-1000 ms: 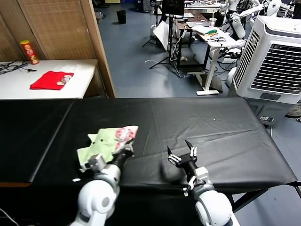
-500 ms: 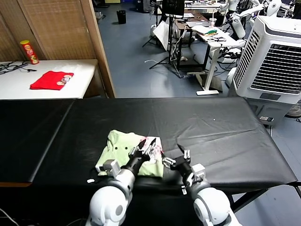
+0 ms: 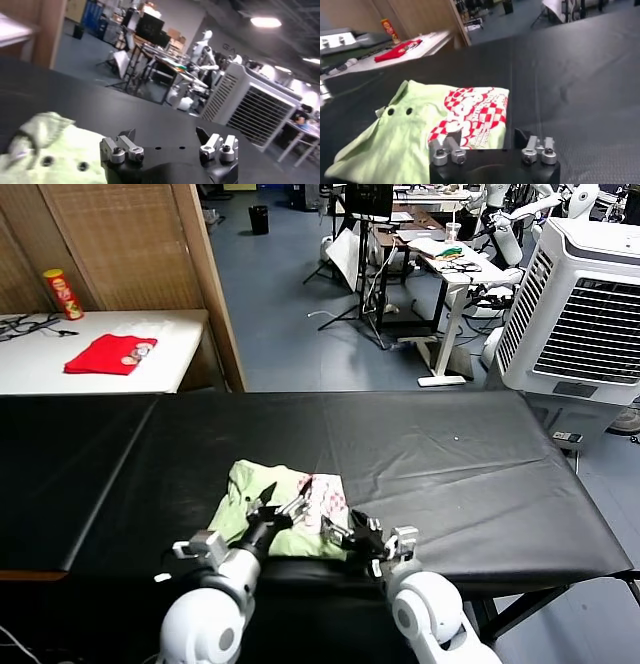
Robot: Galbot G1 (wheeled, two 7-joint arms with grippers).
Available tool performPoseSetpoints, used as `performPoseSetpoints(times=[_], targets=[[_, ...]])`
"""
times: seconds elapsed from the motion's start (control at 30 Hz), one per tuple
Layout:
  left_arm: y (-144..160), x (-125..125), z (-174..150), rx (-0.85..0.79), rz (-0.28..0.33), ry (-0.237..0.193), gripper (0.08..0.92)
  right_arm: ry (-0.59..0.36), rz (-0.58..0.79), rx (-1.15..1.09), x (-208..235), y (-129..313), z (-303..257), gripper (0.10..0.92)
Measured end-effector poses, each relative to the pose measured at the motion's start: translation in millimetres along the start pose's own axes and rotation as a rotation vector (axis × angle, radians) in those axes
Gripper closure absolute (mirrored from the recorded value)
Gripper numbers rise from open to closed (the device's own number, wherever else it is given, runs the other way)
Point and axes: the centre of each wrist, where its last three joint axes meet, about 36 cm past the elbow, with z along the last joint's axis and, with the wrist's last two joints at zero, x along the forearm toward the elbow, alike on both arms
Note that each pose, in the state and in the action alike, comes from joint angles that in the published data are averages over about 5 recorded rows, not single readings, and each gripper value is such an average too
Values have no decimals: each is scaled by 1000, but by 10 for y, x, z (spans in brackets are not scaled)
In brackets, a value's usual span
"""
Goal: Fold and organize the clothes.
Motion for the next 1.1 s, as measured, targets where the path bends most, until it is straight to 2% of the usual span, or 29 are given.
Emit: performPoseSetpoints(times=[0.07,0.33,0.4,0.53,0.63,0.73,0.87,0.97,1.1], targets=[[53,33,-12,8,-9,-6,201,4,-6,-15,-9,-14,23,404],[254,147,-25,12,-59,-21,201,-61,2,69,39,-128,66,828],[320,167,-12,-7,-81,-24,201,-91,19,136,75,-183,64,885],[471,221,13,-63,-132,-27,201,-118,61,276,201,-324,21,899],[570,273,21,-103,-156,-29,201,-129,93,364,328,-418,-16,846],[670,327,55,-156,-181,-43,201,-160,117,427,465,-478,-34,706],[786,401,113,-219,-202,-75,201,-219,139,457,635,-504,-8,472],[830,461,133,-239,-220,-73,201,-262,162,449,759,-493,58,321],[845,554,144,-271,-243,-57,201,-326,198,425,951,-453,195,232]])
